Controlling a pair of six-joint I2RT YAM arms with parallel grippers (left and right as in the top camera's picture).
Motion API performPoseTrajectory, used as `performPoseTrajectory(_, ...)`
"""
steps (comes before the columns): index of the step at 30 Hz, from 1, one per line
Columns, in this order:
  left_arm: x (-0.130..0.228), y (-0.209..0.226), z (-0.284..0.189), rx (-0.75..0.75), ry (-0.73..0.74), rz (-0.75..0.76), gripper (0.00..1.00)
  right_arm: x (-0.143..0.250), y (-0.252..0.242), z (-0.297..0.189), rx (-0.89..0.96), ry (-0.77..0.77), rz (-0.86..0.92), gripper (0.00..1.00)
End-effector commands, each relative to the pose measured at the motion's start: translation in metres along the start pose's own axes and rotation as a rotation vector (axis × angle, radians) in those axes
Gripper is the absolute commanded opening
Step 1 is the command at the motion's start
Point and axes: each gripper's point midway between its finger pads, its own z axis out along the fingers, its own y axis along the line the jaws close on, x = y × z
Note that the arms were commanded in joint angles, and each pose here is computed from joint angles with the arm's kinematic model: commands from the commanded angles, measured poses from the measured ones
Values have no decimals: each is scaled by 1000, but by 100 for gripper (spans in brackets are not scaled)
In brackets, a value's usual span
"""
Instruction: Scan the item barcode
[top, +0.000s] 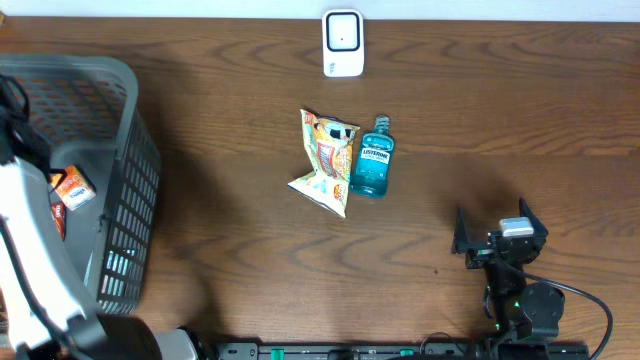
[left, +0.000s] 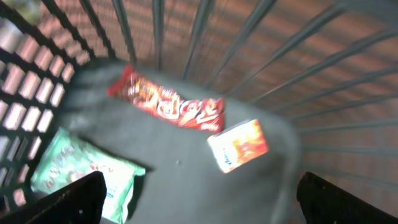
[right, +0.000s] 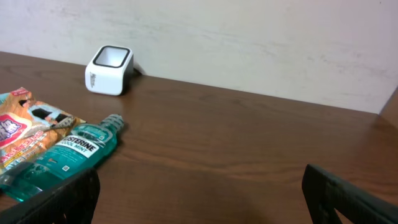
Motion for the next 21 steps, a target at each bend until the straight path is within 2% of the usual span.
performPoseTrajectory(1,31,2,40,-91,185,-24,98,0,1,0,-2,0,-1,99)
performPoseTrajectory(9,53,1,95,-208,234,29,98,0,1,0,-2,1,-1,99)
performPoseTrajectory(21,65,-12,127,-190,228,22,98,0,1,0,-2,1,-1,99)
